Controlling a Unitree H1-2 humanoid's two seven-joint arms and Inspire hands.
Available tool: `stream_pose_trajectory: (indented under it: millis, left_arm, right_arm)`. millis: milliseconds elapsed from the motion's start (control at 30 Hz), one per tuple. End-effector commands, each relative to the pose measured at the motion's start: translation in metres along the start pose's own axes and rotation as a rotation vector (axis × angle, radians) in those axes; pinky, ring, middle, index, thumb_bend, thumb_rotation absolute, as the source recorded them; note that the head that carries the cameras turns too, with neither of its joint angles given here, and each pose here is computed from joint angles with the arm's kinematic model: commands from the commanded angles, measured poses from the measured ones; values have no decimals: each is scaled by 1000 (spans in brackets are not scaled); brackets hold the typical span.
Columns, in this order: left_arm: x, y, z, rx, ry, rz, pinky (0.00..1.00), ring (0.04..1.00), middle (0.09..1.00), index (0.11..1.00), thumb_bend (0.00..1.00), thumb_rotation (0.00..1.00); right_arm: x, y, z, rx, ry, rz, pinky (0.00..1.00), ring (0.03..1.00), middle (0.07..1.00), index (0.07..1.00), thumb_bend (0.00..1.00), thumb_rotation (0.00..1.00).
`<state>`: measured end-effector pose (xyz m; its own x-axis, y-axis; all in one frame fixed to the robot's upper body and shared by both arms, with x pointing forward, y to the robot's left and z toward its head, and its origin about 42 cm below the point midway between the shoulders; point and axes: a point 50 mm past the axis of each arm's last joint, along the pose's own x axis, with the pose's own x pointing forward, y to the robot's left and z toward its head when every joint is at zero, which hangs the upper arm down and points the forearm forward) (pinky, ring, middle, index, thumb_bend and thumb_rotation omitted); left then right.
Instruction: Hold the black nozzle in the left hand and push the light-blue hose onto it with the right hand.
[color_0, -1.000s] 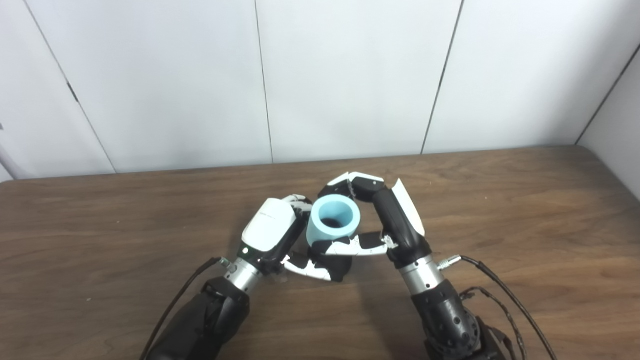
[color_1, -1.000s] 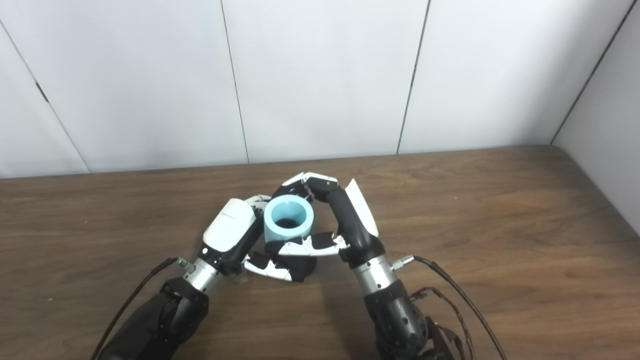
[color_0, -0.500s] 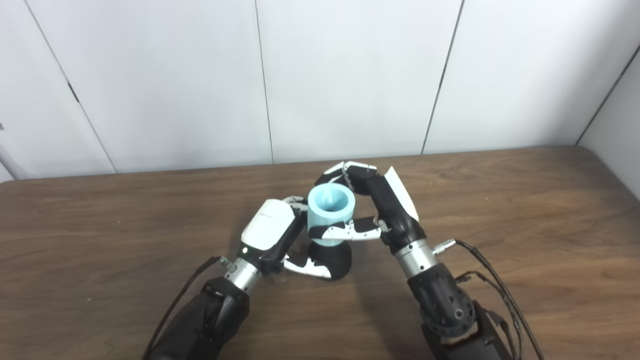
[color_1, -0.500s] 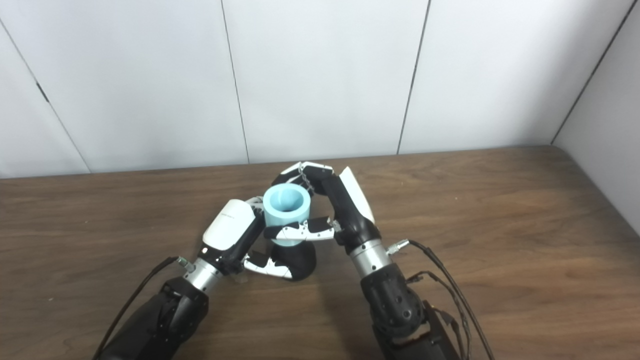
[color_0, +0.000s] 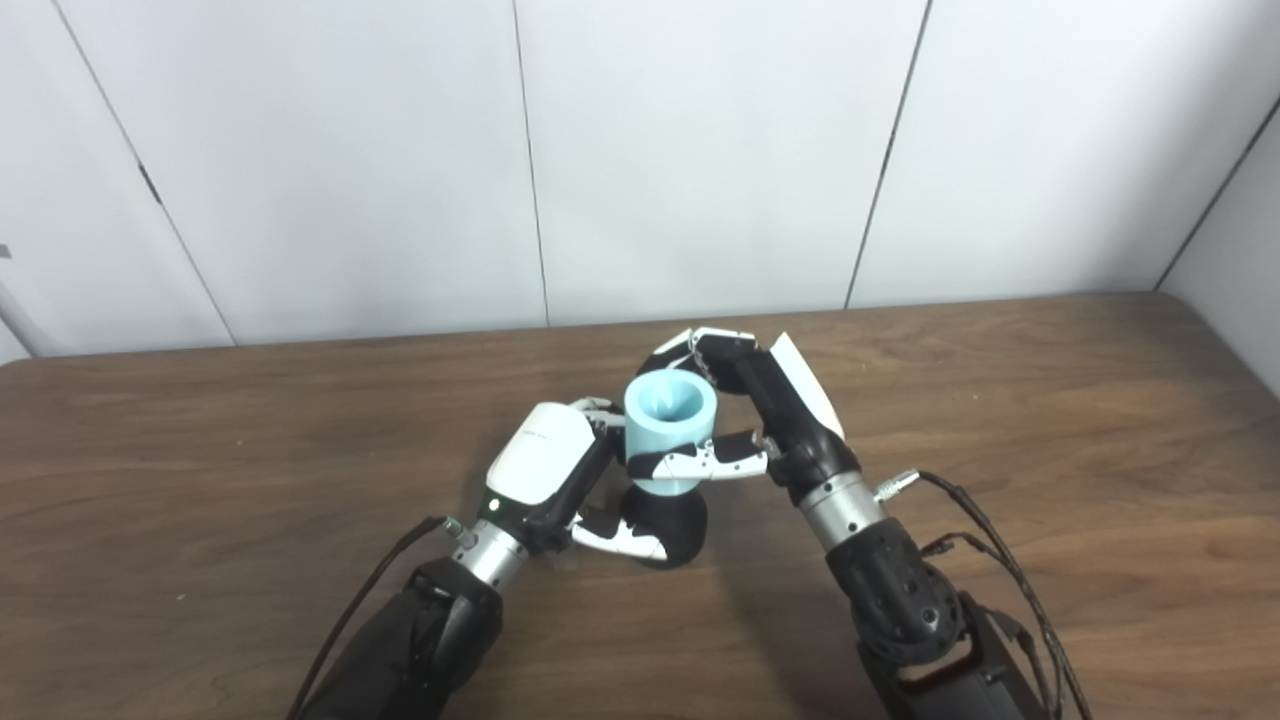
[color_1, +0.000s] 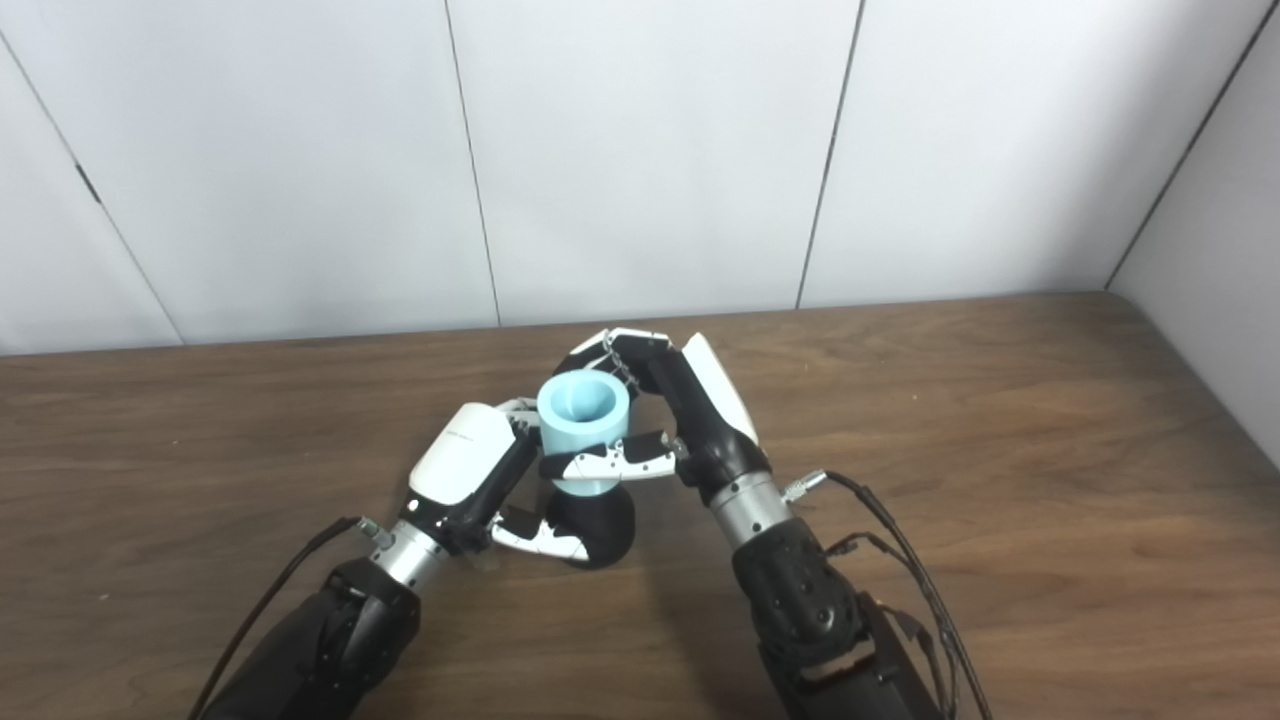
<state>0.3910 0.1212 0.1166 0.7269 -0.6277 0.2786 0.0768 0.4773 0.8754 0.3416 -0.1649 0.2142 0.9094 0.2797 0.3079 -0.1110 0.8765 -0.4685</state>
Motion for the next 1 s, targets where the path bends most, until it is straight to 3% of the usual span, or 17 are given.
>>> stream_pose_trajectory:
  millis: [0, 267, 333, 367, 400, 433, 500, 633, 700, 800, 967]
  left_arm:
    - [-123, -113, 13, -182, 270, -260, 744, 509, 445, 486, 502, 0]
    - [-124, -114, 11, -189, 274, -262, 751, 509, 442, 489, 502, 0]
    - [-124, -115, 10, -186, 276, -268, 760, 509, 444, 486, 502, 0]
    - [-124, -115, 10, -184, 276, -270, 761, 509, 444, 485, 502, 0]
    - [-124, -115, 10, -182, 276, -270, 760, 509, 445, 484, 502, 0]
    - [-124, -115, 10, -182, 276, -271, 759, 509, 446, 483, 502, 0]
    - [-124, -115, 10, -181, 278, -271, 757, 510, 447, 481, 502, 0]
    - [-124, -115, 9, -186, 276, -268, 757, 510, 445, 482, 502, 0]
    - [-125, -115, 9, -184, 276, -270, 758, 511, 448, 480, 502, 0]
    - [-124, -115, 9, -185, 278, -272, 758, 512, 446, 481, 502, 0]
    - [-124, -114, 9, -181, 274, -270, 752, 511, 446, 483, 502, 0]
  right_arm:
    - [-10, 6, -9, -106, 70, 140, 306, 409, 462, 514, 518, 0]
    - [-19, 8, -11, -109, 23, 146, 296, 400, 466, 536, 514, 0]
    - [-21, 8, -12, -113, 6, 143, 338, 416, 480, 522, 517, 0]
    - [-22, 9, -11, -122, -6, 142, 378, 447, 503, 512, 519, 26]
    - [-23, 9, -11, -133, -17, 141, 439, 509, 555, 533, 608, 75]
    - [-24, 9, -10, -143, -20, 141, 498, 571, 612, 606, 786, 108]
    - [-25, 10, -10, -159, -31, 142, 581, 673, 716, 737, 953, 194]
    - [-25, 11, -11, -181, -47, 141, 651, 771, 840, 890, 999, 330]
    - [-26, 11, -11, -183, -43, 145, 751, 869, 930, 966, 1000, 394]
    - [-27, 12, -10, -180, -41, 146, 863, 978, 993, 997, 1000, 428]
    - [-28, 13, -10, -164, -14, 152, 892, 1000, 1000, 1000, 1000, 445]
